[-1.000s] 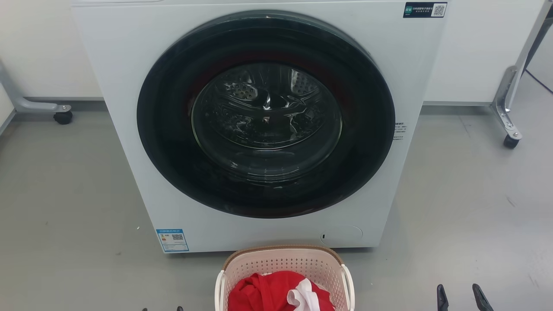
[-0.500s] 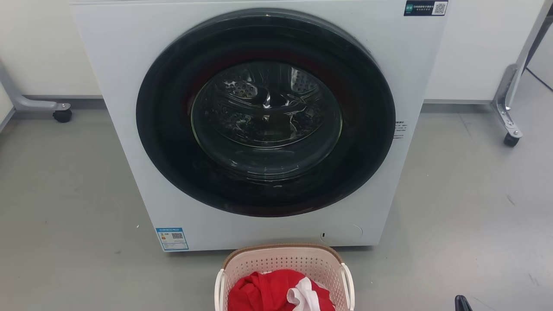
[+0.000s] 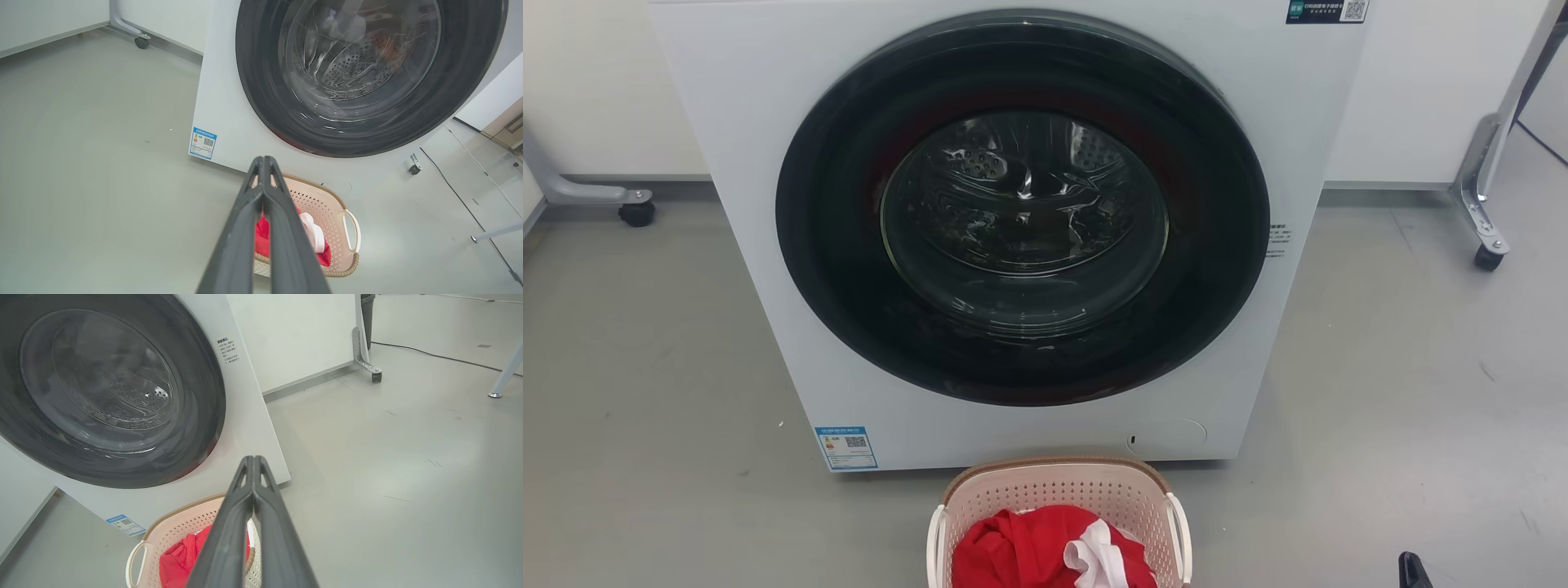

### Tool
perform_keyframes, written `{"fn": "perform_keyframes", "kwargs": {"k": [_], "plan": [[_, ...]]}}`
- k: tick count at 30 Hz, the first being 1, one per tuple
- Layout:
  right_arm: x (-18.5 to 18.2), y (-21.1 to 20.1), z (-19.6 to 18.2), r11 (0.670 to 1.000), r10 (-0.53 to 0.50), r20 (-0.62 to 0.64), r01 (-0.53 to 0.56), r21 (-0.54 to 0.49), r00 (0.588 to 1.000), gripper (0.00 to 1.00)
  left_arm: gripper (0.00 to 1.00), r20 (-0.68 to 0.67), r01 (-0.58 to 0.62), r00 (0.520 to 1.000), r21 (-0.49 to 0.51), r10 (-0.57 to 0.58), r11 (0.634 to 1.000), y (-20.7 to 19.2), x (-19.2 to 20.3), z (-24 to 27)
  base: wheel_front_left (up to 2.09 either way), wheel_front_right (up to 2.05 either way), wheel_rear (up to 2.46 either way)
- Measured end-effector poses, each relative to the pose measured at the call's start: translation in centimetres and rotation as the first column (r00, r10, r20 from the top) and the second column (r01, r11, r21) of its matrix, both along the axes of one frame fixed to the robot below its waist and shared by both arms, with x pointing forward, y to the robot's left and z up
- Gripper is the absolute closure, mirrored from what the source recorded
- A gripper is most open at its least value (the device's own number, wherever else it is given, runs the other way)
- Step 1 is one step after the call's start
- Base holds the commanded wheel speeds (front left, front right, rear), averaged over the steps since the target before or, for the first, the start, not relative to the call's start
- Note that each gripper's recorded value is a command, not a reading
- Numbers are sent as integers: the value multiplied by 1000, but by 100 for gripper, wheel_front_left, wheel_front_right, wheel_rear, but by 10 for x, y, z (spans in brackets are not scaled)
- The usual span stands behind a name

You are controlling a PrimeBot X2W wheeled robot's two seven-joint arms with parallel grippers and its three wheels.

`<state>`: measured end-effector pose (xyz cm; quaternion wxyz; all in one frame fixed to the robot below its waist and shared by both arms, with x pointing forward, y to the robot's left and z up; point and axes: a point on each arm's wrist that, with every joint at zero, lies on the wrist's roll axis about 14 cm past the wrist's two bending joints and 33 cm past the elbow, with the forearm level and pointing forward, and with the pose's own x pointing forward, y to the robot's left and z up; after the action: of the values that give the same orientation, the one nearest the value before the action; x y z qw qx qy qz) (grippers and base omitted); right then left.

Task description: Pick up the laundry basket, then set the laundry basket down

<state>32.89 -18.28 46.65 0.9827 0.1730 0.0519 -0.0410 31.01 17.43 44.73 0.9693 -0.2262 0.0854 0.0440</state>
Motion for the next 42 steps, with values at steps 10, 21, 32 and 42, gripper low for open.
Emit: {"fn": "perform_keyframes", "kwargs": {"k": [10, 21, 32, 42], "plan": [[7, -5, -3, 987, -25, -27, 29, 157, 999, 100, 100, -20, -32, 999, -136, 29, 990, 5, 9, -1, 0, 0, 0], [13, -9, -7, 943, -46, -54, 61, 327, 998, 100, 100, -34, -52, 998, -293, 44, 955, 7, 18, -1, 0, 0, 0], [21, -11, -6, 870, -56, -57, 76, 488, 997, 100, 100, -42, -74, 997, -439, 61, 895, 9, 27, 1, 0, 0, 0], [25, -13, -7, 790, -62, -67, 90, 607, 996, 100, 100, -39, -83, 996, -551, 74, 830, 11, 36, 5, 0, 0, 0]]}}
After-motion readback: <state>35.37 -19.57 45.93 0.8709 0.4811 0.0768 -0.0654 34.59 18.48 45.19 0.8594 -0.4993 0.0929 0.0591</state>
